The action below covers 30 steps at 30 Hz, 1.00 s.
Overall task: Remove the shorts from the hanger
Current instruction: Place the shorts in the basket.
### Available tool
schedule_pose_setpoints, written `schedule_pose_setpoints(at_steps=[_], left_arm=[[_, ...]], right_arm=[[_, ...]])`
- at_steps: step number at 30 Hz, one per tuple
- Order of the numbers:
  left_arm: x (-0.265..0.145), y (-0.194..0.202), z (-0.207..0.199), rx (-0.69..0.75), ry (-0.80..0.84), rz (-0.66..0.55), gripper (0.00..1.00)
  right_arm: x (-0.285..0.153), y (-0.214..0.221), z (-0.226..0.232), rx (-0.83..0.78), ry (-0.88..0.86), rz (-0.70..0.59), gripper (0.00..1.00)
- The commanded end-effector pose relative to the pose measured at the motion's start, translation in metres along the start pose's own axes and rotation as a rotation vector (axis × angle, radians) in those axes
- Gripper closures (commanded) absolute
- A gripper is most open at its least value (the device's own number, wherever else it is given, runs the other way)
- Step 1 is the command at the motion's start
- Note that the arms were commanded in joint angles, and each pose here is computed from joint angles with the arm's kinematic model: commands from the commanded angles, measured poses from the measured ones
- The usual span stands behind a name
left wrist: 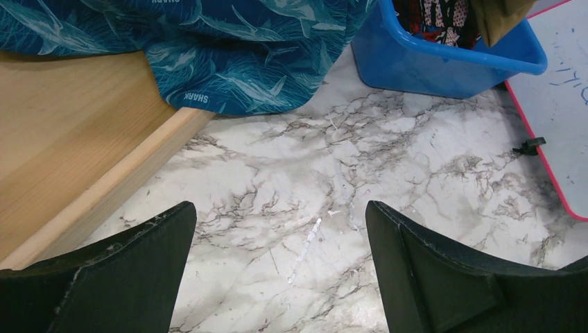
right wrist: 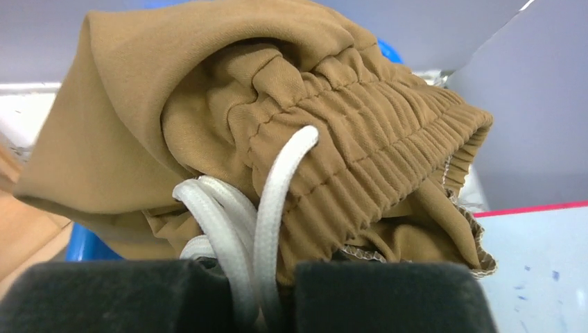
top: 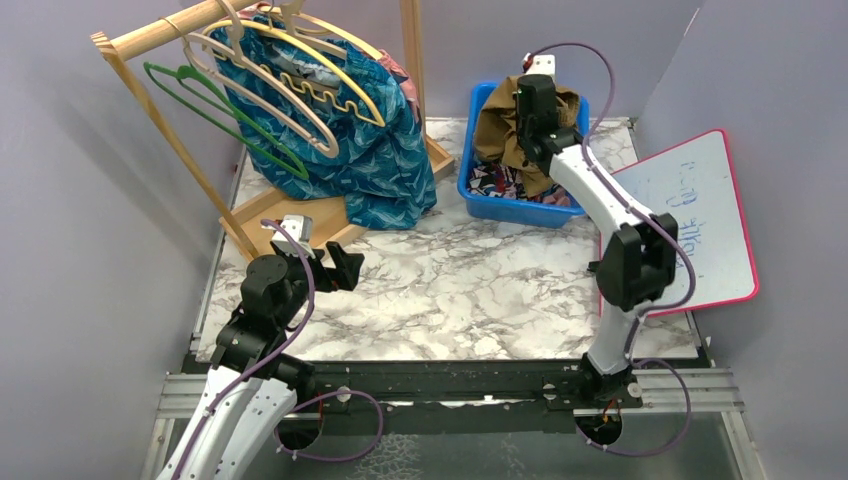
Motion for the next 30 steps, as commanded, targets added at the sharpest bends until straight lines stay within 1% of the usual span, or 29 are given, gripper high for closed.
schedule_pose_setpoints(at_steps=[1, 4, 6, 8, 11, 13, 14, 15, 18, 20, 21, 23, 26, 28, 30], left_arm=[[-0.001, -0.005, 0.001, 0.008, -0.004, -0.024, 0.05], [-0.001, -0.005, 0.001, 0.008, -0.003, -0.024, 0.05], [-0.001, -0.005, 0.001, 0.007, -0.006, -0.023, 0.05], [-0.001, -0.005, 0.001, 0.007, -0.007, -0.024, 0.05], [0.0, -0.004, 0.001, 0.008, -0.004, -0.019, 0.05], [0.0, -0.004, 0.001, 0.008, -0.005, -0.015, 0.05], [0.001, -0.004, 0.001, 0.008, -0.006, -0.015, 0.05], [0.001, -0.004, 0.002, 0.008, -0.007, -0.015, 0.05], [0.001, -0.004, 0.002, 0.007, -0.01, -0.015, 0.05], [0.001, -0.004, 0.002, 0.007, -0.008, -0.014, 0.05], [0.001, -0.003, 0.002, 0.007, -0.009, -0.012, 0.05], [0.002, -0.003, 0.002, 0.007, -0.007, -0.01, 0.05], [0.001, -0.003, 0.002, 0.007, -0.009, -0.01, 0.05], [0.001, -0.003, 0.003, 0.007, -0.01, -0.012, 0.05], [0.001, -0.004, 0.002, 0.007, -0.009, -0.014, 0.05]], right_arm=[[0.033, 0.028, 0.024, 0.028, -0.116, 0.154, 0.98], [0.059, 0.059, 0.04, 0.002, -0.159, 0.213, 0.97], [0.08, 0.093, 0.041, 0.001, -0.13, 0.298, 0.96], [0.095, 0.123, 0.043, -0.017, -0.147, 0.39, 0.96], [0.11, 0.156, 0.048, -0.039, -0.166, 0.484, 0.96], [0.111, 0.181, 0.055, -0.059, -0.208, 0.542, 0.91], [0.11, 0.192, 0.058, -0.062, -0.23, 0.564, 0.83], [0.109, 0.203, 0.061, -0.065, -0.251, 0.587, 0.79], [0.107, 0.229, 0.065, -0.078, -0.264, 0.657, 0.77], [0.105, 0.229, 0.064, -0.076, -0.256, 0.67, 0.75], [0.104, 0.223, 0.064, -0.071, -0.261, 0.661, 0.72], [0.102, 0.204, 0.062, -0.059, -0.262, 0.625, 0.63], [0.096, 0.16, 0.056, -0.035, -0.256, 0.538, 0.44], [0.089, 0.128, 0.052, -0.019, -0.265, 0.47, 0.4], [0.08, 0.1, 0.048, 0.001, -0.279, 0.412, 0.39]])
Point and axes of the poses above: each gripper's point midway between its finger pads, its own x axis out along the fingers, its own z axis along the line the jaws close on, y = z × x, the point moved 2 cm from there along -x, back along the fingers, and after that the axes turned 4 degrees about x, right-handed, at the moved point
